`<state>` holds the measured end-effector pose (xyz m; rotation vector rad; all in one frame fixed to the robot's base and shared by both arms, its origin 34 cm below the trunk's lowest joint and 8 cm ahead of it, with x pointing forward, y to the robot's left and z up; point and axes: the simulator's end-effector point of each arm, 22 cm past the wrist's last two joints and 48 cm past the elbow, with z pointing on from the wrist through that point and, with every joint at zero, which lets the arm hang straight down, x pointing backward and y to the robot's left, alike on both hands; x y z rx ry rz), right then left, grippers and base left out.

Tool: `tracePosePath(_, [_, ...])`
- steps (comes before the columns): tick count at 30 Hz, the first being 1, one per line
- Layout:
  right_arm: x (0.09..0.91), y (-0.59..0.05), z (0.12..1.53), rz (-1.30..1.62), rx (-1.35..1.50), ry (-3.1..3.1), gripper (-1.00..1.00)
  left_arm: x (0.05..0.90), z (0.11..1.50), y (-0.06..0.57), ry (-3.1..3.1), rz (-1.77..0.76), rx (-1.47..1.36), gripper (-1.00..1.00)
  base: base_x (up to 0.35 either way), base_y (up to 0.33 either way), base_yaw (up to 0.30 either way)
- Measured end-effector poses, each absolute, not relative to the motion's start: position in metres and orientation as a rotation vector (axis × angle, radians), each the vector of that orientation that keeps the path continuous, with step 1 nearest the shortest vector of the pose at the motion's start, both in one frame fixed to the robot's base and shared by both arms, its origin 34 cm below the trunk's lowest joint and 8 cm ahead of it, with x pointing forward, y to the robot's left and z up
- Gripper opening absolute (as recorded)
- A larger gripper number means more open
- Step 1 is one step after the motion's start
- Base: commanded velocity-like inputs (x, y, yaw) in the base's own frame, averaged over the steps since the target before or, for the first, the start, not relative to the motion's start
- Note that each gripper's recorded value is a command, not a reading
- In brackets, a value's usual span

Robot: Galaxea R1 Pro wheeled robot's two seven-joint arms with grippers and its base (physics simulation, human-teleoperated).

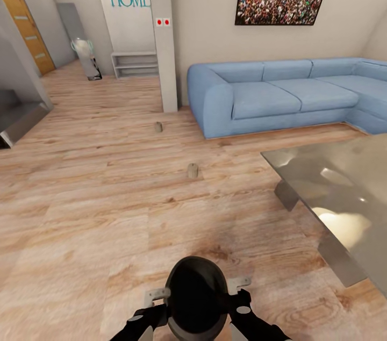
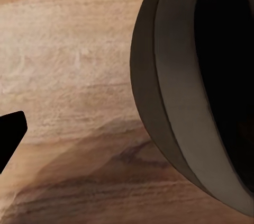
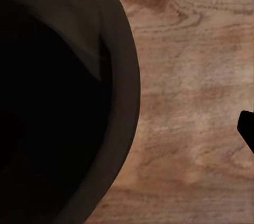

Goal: Place each of the two pumpkins and all three candles from the living room inside a cabinet in the living room (use any cabinet), then make sure every cabinet is closed, and position the cauldron so it is next to a table in the living room.

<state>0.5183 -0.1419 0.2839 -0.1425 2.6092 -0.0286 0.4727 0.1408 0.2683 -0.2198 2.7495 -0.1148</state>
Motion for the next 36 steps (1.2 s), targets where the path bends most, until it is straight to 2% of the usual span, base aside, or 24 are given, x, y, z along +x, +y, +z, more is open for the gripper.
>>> tracePosePath(12, [0.515, -0.140, 0.260, -0.025, -0.130, 2.602, 1.00, 0.467, 0.243, 0.139, 2.757, -0.122, -0.219, 1.00, 0.000, 0.000, 0.000])
tracePosePath(19, [0.519, -0.073, 0.272, 0.134, -0.198, 2.675, 1.00, 0.493, 0.255, 0.113, 2.778, -0.217, -0.157, 1.00, 0.000, 0.000, 0.000])
tracePosePath(22, [0.515, -0.064, 0.272, 0.154, -0.233, 2.711, 1.00, 0.510, 0.270, 0.099, 2.754, -0.269, -0.127, 1.00, 0.000, 0.000, 0.000])
tracePosePath(36, [0.514, -0.068, 0.270, 0.147, -0.229, 2.718, 1.00, 0.533, 0.291, 0.091, 2.692, -0.299, -0.109, 1.00, 0.000, 0.000, 0.000])
